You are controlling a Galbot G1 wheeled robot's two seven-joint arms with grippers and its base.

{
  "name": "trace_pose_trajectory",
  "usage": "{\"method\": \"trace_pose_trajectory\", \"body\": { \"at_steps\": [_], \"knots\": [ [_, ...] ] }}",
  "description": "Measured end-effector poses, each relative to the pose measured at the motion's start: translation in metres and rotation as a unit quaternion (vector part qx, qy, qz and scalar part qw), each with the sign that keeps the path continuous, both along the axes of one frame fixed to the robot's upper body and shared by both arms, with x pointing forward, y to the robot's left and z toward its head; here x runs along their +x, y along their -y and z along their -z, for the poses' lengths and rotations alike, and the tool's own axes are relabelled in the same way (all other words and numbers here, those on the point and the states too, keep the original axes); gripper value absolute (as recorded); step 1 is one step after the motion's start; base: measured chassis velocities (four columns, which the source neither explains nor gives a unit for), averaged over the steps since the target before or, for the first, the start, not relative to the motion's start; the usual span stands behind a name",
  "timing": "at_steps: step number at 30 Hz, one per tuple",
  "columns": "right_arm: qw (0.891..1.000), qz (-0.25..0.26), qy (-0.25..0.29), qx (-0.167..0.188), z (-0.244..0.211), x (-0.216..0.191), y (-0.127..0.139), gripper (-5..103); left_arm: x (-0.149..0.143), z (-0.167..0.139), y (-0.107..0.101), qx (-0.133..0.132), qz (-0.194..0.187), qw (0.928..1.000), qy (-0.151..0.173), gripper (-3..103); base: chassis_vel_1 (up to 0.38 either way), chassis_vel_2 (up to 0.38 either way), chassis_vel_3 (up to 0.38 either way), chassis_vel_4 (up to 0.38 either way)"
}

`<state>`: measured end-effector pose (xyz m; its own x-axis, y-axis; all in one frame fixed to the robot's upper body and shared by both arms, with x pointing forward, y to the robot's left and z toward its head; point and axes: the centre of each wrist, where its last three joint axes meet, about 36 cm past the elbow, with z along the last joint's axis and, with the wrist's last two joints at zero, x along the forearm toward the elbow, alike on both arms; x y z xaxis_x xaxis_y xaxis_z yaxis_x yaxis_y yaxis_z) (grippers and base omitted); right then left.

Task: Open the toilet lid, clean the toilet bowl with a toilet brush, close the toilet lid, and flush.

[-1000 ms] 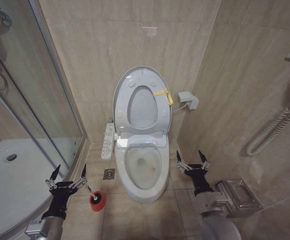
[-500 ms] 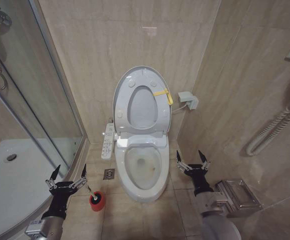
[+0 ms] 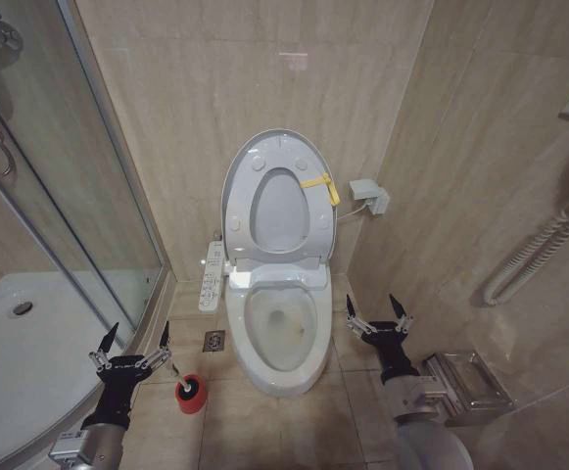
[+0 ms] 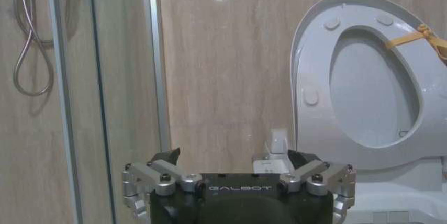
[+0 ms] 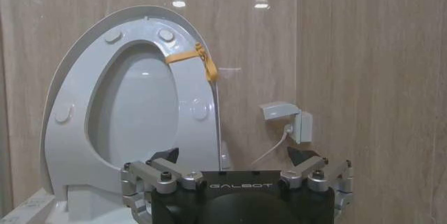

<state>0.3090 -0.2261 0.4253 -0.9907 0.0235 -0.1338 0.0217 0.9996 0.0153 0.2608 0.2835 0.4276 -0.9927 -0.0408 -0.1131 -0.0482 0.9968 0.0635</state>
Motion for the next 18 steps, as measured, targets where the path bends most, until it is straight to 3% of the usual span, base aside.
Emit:
{"method": "trace_pose_trajectory", "body": {
  "at_steps": [18],
  "knots": [
    [1.000, 0.000, 0.000, 0.000, 0.0000, 0.0000, 0.0000, 100, 0.0000, 0.0000, 0.0000, 0.000, 0.000, 1.0000, 0.000, 100, 0.000, 0.000, 0.000, 0.000]
  ]
}}
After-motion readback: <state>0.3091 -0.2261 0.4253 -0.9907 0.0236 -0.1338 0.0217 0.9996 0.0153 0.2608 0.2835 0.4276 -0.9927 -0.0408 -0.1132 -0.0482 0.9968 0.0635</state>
